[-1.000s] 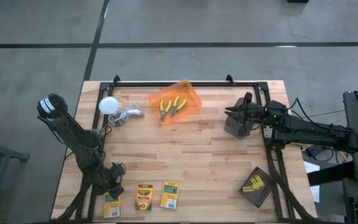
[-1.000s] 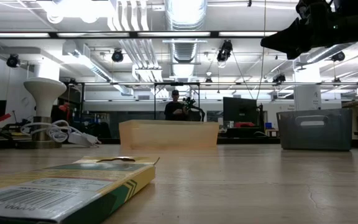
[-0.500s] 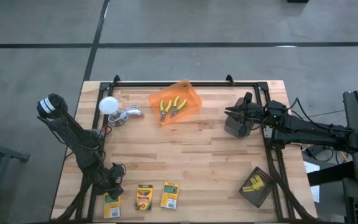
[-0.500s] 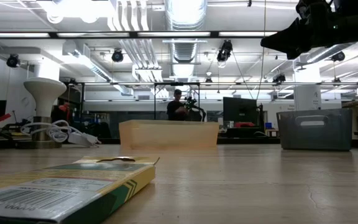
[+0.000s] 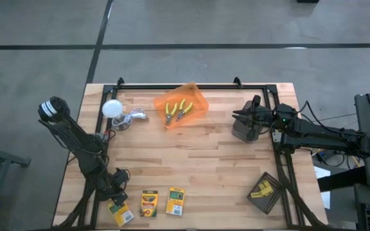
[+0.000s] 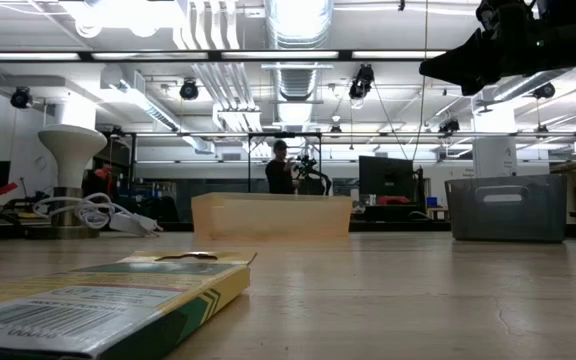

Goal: Pick & Place School Supplies
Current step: Put the crayon box into the light black bin

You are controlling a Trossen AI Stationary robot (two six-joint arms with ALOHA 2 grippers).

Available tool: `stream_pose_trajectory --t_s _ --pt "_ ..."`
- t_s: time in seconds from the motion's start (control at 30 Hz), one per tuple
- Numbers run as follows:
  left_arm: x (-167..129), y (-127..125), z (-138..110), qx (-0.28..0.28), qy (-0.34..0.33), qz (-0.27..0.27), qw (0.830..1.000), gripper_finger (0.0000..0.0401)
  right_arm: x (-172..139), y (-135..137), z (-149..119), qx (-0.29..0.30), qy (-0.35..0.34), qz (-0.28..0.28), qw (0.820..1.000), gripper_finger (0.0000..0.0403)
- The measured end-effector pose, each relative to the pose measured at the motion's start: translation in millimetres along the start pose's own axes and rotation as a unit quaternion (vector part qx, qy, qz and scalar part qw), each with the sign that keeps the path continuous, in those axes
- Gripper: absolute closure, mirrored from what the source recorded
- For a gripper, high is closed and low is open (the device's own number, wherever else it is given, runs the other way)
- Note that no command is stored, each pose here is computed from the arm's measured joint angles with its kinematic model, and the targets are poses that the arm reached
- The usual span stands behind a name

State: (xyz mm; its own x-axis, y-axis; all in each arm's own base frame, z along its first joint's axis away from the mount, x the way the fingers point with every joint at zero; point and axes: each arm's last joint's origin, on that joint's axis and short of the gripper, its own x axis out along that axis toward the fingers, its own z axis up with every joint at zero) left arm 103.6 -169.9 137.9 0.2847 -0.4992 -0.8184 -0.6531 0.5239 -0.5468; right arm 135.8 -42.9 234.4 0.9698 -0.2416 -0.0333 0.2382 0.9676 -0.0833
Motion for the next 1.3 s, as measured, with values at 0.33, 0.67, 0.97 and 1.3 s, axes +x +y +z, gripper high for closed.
stream_pose_trajectory --t_s 0.33,0.67,0.97,1.3 --pt "0 0 1 -0.002 -0.014 -0.003 1.000 0.0396 0 0 0 0.000 0.000 0.000 1.000 0.0335" --pt "-1 -3 3 -0.026 -0.024 -0.008 0.999 0.0396 0 0 0 0.000 0.000 0.000 1.000 0.0335" --pt "-17 -15 0 -0.040 -0.028 0.000 0.999 0.0397 0 0 0 0.000 0.000 0.000 1.000 0.0335" --pt "-44 -40 2 -0.062 -0.065 0.028 0.996 0.0397 0 0 0 0.000 0.000 0.000 1.000 0.0335"
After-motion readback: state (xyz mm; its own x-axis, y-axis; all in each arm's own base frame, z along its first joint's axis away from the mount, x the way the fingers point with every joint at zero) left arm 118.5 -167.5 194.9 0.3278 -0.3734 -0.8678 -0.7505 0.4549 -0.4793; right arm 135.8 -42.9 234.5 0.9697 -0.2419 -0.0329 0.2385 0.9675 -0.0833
